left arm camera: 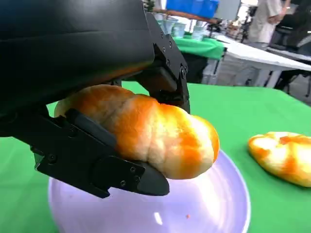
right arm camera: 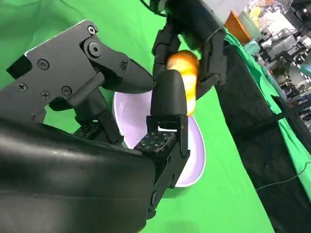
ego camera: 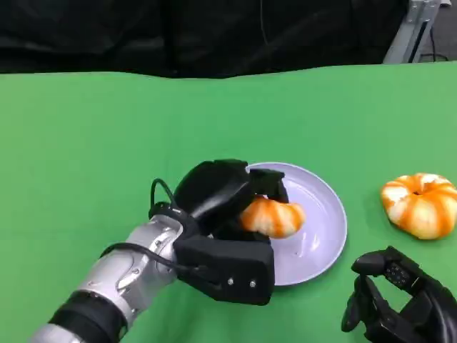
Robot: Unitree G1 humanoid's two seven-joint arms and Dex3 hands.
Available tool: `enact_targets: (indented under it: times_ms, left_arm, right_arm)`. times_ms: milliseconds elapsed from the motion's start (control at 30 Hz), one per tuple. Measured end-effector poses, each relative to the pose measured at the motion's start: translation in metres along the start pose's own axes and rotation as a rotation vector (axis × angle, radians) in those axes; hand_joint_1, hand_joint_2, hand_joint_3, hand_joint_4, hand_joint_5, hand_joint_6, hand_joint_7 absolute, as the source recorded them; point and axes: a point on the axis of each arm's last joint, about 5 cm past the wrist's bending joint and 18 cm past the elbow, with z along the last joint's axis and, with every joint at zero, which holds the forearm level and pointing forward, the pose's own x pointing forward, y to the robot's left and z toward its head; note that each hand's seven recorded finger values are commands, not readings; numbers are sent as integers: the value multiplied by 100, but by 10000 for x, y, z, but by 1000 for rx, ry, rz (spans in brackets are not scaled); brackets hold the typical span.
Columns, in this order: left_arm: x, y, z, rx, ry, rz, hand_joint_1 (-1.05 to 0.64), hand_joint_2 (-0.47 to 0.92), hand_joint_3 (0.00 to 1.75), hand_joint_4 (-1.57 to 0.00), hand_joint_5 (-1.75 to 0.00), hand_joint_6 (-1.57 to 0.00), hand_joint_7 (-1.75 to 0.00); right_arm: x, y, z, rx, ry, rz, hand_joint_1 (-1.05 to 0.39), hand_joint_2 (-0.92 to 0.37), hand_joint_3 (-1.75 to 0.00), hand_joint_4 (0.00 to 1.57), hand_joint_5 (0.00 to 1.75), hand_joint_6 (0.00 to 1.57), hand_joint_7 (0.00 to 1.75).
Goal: Grasp the bread from the table and place it into the plate.
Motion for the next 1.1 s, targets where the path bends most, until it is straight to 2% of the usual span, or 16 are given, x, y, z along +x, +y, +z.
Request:
enact_targets:
  times_ms: [133,167,200,267,300,333,367,400,433,533,700,867,1000,1067,1100]
  left_arm:
    - [-19,-71,-46,-7,15,-7,-14,92,33,-67,-162,-78,-113]
    - [-22,-82,-55,-6,14,-8,-15,92,32,-67,-157,-79,-104]
    - [-20,-88,-63,-4,13,-8,-19,92,29,-67,-145,-85,-77]
    - [-14,-86,-72,-1,10,-8,-21,92,28,-68,-138,-92,-55]
    - [-13,-86,-76,-1,10,-10,-34,92,34,-54,-117,-79,-44]
    - [-16,-90,-81,-3,10,-13,-64,92,46,-28,-67,-52,-25]
    - [-19,-94,-85,-2,12,-18,-79,92,52,-15,-40,-38,-14]
    - [-19,-95,-85,1,15,-23,-94,92,60,-6,-16,-18,-6]
    - [-19,-91,-89,10,22,-37,-99,92,63,-3,-8,-11,-3]
    - [-25,-58,-105,43,35,-85,-104,92,67,0,-1,-1,0]
    - [-35,-10,-123,70,41,-120,-105,92,69,0,0,0,0]
    - [-47,24,-134,69,39,-111,-105,92,68,0,0,0,0]
    - [-112,45,-163,-24,26,-61,-105,92,55,0,0,-5,-2]
    - [-161,65,-177,-78,12,-35,-95,92,29,-3,-1,-19,-4]
    - [-199,86,-183,-127,8,-9,-81,92,18,-11,-5,-29,-5]
  right_arm:
    - [3,12,-6,5,0,-1,-16,-51,-110,84,175,83,141]
    - [3,13,-7,5,1,-1,-16,-52,-110,84,175,83,141]
    - [3,14,-7,5,1,-1,-16,-52,-110,84,175,82,141]
    - [3,14,-7,4,1,0,-16,-52,-110,84,175,82,142]
    - [3,12,-6,4,1,0,-16,-52,-110,84,175,82,142]
    - [3,12,-6,3,1,0,-16,-52,-110,84,174,82,141]
    - [2,11,-5,4,1,0,-16,-52,-109,84,174,82,141]
    - [2,11,-6,4,1,0,-17,-52,-109,84,174,83,141]
    - [2,11,-6,4,1,0,-17,-52,-108,84,174,83,140]
    - [0,9,-7,5,1,-1,-17,-53,-108,84,175,83,140]
    - [0,8,-6,6,0,7,-18,-53,-107,84,175,83,140]
    - [1,6,-11,6,0,12,-17,-54,-105,84,174,84,138]
    - [-1,6,-12,7,1,7,-17,-53,-106,83,175,83,140]
    - [-1,7,-13,7,2,5,-16,-53,-107,83,175,82,141]
    - [-3,9,-13,8,2,6,-16,-54,-107,83,175,82,141]
